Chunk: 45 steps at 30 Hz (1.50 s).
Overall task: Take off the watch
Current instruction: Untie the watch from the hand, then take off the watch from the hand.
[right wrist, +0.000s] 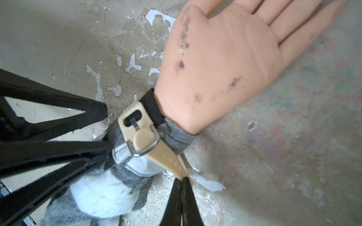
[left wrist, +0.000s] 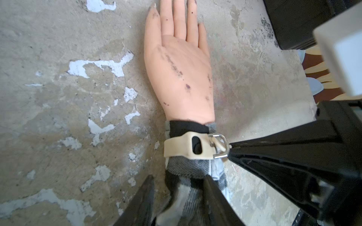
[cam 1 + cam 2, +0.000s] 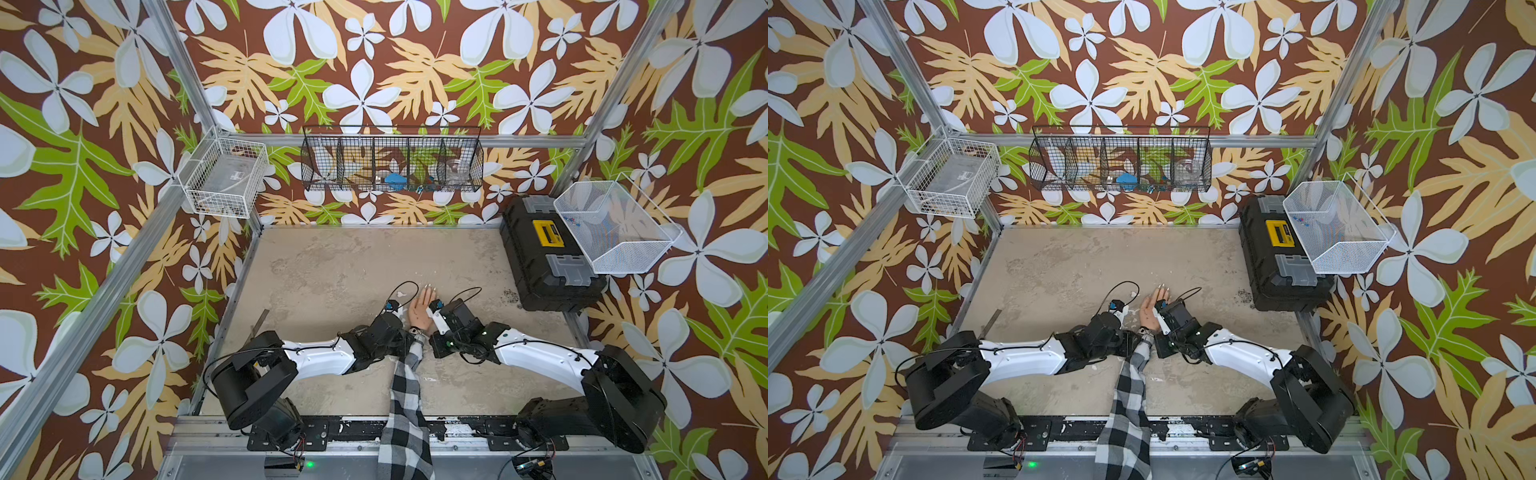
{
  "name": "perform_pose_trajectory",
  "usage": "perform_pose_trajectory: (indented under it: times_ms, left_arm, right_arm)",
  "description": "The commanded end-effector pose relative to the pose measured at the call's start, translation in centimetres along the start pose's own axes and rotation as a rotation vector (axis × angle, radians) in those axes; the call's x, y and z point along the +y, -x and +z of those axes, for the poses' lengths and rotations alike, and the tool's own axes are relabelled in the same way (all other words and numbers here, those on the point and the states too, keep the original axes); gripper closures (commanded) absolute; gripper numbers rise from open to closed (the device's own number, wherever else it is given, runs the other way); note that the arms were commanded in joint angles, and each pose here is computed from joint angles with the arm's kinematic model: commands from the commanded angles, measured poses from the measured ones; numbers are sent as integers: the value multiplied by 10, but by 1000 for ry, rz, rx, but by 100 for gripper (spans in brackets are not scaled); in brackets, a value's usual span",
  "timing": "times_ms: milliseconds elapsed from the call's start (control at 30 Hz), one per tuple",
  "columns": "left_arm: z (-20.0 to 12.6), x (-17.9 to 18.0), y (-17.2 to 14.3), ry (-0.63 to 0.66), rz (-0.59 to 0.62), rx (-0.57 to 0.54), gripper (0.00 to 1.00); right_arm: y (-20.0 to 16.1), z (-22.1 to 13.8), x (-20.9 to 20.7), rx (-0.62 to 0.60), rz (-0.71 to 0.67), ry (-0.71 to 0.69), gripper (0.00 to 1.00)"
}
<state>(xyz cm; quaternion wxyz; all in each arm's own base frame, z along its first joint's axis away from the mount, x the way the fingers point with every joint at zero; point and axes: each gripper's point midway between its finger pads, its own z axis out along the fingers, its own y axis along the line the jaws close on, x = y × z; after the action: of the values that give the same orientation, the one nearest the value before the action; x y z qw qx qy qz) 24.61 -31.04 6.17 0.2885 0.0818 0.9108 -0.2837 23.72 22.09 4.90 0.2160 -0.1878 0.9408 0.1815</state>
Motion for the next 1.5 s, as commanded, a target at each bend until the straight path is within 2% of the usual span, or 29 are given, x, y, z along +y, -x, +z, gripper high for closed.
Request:
perform_pose_trajectory:
  times_ms: [0,200,400,467,533,733,900,1233,1467]
  left_arm:
    - [1,6,-9,24,6,36,57]
    - [1,6,-9,22,5,35,57]
    - [0,5,-8,21,10,35,57]
    - [0,5,-7,21,9,33,57]
    - [0,5,-7,22,9,33,57]
    - [0,4,-8,18,9,35,57]
    - [-1,4,-7,17,9,34,57]
    - [-1,0,-4,5,5,27,58]
    - [-1,0,-4,4,5,28,58]
  right_arm:
    - [-13,-2,-10,39,37,-49,100]
    - [-19,-4,-12,43,81,-51,100]
    - [-9,-7,-7,-9,112,-26,100]
    - [-5,-6,-6,-20,120,-21,94]
    - [-2,-5,-4,-25,123,-14,92]
    - [5,0,-1,-27,124,-5,74]
    - [7,4,-4,-22,129,-26,74]
    - [-5,5,-27,9,167,-153,74]
    - [-12,7,-31,15,202,-167,73]
